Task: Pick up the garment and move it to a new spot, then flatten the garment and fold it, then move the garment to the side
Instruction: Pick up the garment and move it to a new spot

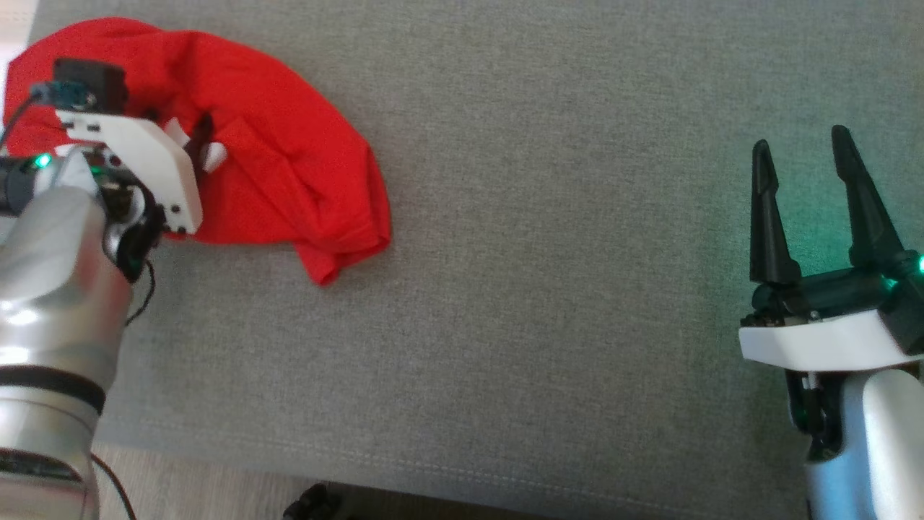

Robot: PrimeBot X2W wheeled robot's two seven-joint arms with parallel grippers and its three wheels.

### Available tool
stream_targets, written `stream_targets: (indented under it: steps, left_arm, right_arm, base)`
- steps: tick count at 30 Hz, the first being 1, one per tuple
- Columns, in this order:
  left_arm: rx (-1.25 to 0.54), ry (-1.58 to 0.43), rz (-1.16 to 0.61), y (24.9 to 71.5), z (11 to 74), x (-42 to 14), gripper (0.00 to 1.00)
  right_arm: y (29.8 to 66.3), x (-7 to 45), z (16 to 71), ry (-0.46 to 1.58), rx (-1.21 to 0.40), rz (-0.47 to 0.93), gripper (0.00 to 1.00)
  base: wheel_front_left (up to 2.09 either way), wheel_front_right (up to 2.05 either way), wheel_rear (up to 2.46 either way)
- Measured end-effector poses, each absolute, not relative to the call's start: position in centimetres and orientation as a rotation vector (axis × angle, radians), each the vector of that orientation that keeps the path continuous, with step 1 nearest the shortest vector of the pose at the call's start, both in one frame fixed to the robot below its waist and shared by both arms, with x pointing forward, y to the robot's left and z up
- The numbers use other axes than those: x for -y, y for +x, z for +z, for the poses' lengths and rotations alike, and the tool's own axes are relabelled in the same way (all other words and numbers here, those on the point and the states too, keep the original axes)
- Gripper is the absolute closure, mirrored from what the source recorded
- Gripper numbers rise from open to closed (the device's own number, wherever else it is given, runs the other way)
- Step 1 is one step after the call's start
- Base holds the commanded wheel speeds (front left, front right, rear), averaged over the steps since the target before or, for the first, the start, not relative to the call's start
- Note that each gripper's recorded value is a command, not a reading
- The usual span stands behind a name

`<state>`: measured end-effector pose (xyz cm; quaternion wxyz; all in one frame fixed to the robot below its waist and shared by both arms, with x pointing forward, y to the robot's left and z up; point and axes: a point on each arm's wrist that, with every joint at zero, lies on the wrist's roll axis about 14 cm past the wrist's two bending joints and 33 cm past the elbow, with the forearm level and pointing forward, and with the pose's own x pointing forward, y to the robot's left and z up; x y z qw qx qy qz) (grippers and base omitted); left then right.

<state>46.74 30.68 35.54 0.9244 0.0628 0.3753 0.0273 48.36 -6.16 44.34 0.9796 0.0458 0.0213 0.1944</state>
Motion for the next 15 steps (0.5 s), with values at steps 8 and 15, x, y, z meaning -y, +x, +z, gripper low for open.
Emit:
stream_targets:
  steps: [8, 15]
  left_arm:
    - [-0.806, 0.086, 0.052, 47.8, 35.0, -30.2, 1.0]
    - [-0.708, 0.085, 0.047, 48.0, 36.3, -30.1, 1.0]
  right_arm:
    - [48.5, 6.8, 43.8, 0.088, -0.052, 0.374, 0.0]
    - [48.5, 6.5, 44.3, 0.088, -0.042, 0.383, 0.0]
  base:
    - [0.0, 0.0, 0.0]
    - [0.0, 0.0, 0.0]
